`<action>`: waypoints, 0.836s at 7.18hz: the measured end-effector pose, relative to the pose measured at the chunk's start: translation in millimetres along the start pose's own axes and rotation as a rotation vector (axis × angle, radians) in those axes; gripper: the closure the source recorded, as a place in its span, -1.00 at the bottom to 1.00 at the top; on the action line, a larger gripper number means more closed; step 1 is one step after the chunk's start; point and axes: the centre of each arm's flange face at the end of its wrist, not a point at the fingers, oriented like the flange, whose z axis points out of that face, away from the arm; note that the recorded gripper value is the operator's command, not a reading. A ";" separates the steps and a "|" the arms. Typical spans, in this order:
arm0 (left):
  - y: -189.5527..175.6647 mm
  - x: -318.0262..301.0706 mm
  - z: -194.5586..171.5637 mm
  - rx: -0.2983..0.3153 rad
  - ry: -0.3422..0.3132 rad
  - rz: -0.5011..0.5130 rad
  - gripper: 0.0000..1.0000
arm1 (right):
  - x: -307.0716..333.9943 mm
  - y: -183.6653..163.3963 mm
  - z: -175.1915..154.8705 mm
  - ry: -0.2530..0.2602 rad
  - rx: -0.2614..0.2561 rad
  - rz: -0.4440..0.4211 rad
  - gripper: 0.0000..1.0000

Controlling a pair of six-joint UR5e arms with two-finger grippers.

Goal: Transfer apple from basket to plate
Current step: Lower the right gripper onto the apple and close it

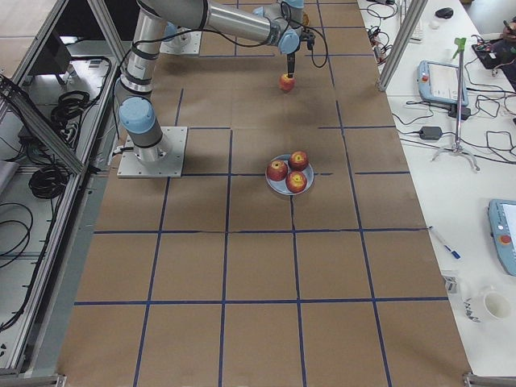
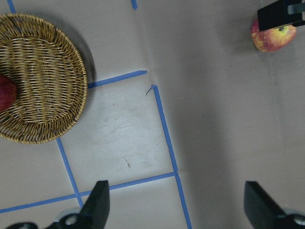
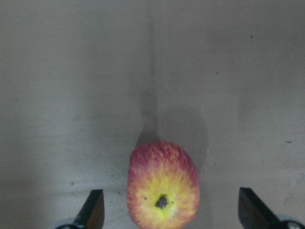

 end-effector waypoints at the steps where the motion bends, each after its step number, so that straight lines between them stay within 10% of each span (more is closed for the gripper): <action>1: 0.2 -0.1 0.0 0.000 0.000 0.000 -0.98 | 0.7 3.0 11.4 -0.001 0.000 0.000 -0.95; 6: 1.1 0.1 -0.9 0.002 0.000 0.000 -0.98 | -4.5 5.7 46.4 0.001 -0.028 -0.001 -0.18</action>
